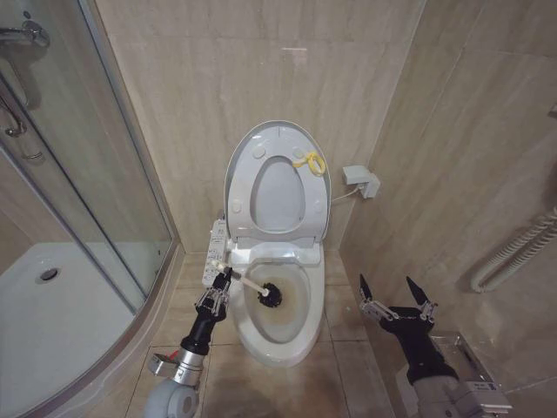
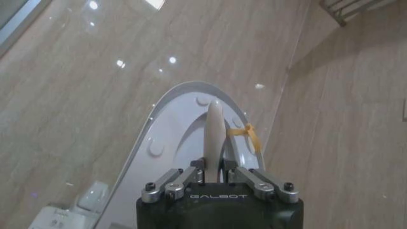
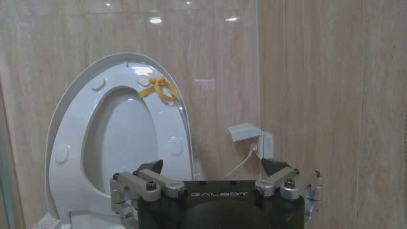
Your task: Open the toilet lid, clean the toilet bowl with a toilet brush, close the toilet lid, and flush.
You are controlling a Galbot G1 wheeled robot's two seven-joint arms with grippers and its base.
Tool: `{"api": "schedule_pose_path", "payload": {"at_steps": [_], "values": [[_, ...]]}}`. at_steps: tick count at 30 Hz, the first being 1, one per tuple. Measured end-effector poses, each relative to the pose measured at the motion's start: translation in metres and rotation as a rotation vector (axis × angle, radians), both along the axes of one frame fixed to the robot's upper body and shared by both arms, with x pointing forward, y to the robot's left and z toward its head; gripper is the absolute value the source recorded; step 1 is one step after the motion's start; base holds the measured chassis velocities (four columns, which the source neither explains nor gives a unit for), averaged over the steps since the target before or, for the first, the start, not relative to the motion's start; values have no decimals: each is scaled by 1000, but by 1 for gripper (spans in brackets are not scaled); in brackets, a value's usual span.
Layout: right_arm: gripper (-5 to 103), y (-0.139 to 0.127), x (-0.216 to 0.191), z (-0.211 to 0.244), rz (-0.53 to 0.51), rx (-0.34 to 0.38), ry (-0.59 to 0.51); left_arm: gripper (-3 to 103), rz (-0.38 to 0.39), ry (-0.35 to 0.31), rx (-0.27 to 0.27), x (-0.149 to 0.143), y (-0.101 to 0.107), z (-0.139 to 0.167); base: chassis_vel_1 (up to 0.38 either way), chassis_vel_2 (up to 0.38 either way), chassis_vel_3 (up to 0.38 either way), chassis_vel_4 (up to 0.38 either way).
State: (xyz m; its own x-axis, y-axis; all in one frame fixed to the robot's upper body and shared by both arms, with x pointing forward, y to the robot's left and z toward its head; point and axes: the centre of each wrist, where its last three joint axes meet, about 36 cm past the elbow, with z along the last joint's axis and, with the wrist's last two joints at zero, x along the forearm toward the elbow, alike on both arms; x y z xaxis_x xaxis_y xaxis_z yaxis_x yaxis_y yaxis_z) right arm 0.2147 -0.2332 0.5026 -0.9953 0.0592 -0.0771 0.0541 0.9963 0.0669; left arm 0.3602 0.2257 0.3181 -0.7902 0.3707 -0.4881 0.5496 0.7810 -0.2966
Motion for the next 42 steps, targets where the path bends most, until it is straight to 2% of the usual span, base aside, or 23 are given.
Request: {"api": "schedule_pose_path", "payload": {"at_steps": [8, 13, 17, 20, 24, 26, 27, 30, 32, 36, 37, 40, 42], "values": [[100, 0, 0, 0, 0, 0, 0, 18, -2, -1, 4, -1, -1, -3, 0, 0, 0, 0], [100, 0, 0, 0, 0, 0, 0, 18, 2, -32, 2, -5, 2, 9, 0, 0, 0, 0], [100, 0, 0, 0, 0, 0, 0, 18, 19, -77, 26, -11, 12, 26, 0, 0, 0, 0], [100, 0, 0, 0, 0, 0, 0, 18, 71, -105, 64, -23, 25, 37, 0, 0, 0, 0], [100, 0, 0, 0, 0, 0, 0, 18, 118, -107, 72, -42, 31, 42, 0, 0, 0, 0], [100, 0, 0, 0, 0, 0, 0, 18, 191, -103, 128, -62, 41, 48, 0, 0, 0, 0], [100, 0, 0, 0, 0, 0, 0, 18, 191, -103, 128, -62, 41, 48, 0, 0, 0, 0], [100, 0, 0, 0, 0, 0, 0, 18, 261, -70, 183, -88, 44, 56, 0, 0, 0, 0], [100, 0, 0, 0, 0, 0, 0, 18, 279, -62, 194, -94, 44, 59, 0, 0, 0, 0], [100, 0, 0, 0, 0, 0, 0, 18, 395, -8, 231, -119, 40, 67, 0, 0, 0, 0], [100, 0, 0, 0, 0, 0, 0, 18, 395, -8, 231, -119, 40, 67, 0, 0, 0, 0], [100, 0, 0, 0, 0, 0, 0, 18, 508, 54, 263, -133, 40, 57, 0, 0, 0, 0], [100, 0, 0, 0, 0, 0, 0, 18, 531, 71, 276, -136, 41, 52, 0, 0, 0, 0]]}}
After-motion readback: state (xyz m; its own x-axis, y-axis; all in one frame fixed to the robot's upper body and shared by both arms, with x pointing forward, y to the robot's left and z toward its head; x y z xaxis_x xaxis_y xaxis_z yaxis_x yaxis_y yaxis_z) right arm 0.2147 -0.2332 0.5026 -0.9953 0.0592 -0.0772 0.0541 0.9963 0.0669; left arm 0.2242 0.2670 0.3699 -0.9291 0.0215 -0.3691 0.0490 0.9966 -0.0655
